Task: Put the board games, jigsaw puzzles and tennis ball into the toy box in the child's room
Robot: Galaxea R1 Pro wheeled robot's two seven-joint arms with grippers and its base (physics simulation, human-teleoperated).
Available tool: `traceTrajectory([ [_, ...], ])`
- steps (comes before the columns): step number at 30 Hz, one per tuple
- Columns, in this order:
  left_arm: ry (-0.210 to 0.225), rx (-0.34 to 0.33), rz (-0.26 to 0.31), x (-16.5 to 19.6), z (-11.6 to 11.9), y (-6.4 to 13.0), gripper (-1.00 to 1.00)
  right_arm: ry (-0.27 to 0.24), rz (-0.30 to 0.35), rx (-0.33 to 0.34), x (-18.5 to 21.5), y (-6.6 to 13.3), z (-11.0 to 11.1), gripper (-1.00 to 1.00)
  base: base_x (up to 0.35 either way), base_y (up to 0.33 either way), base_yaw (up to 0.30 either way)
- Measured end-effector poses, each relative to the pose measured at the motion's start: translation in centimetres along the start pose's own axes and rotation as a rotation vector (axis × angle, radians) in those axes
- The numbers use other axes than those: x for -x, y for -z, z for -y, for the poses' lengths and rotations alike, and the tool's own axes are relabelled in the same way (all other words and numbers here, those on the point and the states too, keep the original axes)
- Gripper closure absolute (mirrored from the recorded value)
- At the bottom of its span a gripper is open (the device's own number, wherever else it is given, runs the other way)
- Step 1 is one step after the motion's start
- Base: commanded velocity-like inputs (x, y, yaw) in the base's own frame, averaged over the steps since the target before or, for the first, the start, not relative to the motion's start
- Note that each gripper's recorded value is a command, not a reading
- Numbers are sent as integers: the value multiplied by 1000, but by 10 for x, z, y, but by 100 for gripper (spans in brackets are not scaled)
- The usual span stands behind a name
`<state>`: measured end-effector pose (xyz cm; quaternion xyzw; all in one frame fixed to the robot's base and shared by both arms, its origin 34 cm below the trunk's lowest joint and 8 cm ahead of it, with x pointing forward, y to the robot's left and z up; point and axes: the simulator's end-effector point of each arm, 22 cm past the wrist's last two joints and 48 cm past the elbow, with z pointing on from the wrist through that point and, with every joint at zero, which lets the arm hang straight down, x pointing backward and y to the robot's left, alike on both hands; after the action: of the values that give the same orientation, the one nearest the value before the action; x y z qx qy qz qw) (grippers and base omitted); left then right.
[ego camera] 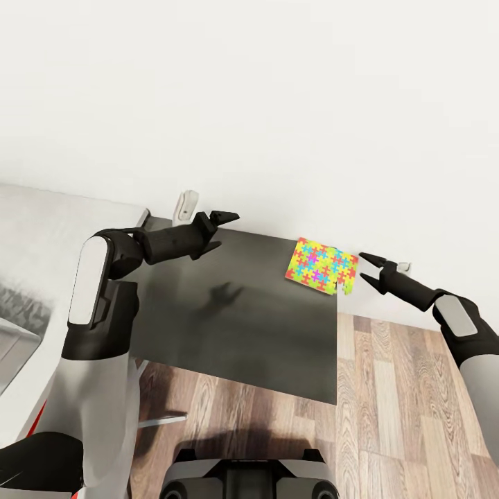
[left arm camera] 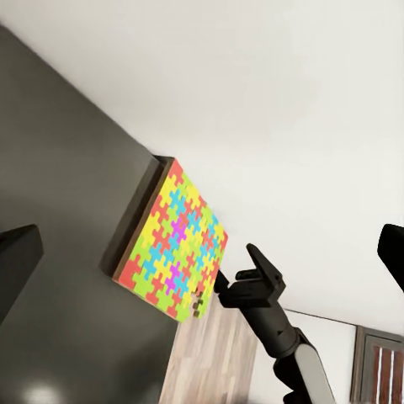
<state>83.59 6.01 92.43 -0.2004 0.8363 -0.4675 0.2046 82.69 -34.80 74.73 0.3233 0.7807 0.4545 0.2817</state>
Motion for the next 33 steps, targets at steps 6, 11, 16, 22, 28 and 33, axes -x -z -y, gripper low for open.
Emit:
traceTrajectory([
  [6,0,0,0,0,0,0,-100,-3,-5,-5,-3,-1,2,-100,0,0,0],
  [11,0,0,0,0,0,0,-100,-4,-10,-9,-6,-1,4,-100,0,0,0],
  [16,0,-1,0,0,1,0,-100,-7,-17,-14,-11,-3,7,-100,0,0,0],
  [22,1,-3,-1,-1,1,-1,-100,-10,-21,-18,-13,-3,9,-100,0,0,0],
  [28,2,-5,-2,-1,2,-1,-100,-12,-23,-19,-15,-4,10,-100,0,0,0],
  [33,1,-6,-3,-2,3,-1,-100,-13,-25,-20,-16,-4,10,-100,0,0,0],
])
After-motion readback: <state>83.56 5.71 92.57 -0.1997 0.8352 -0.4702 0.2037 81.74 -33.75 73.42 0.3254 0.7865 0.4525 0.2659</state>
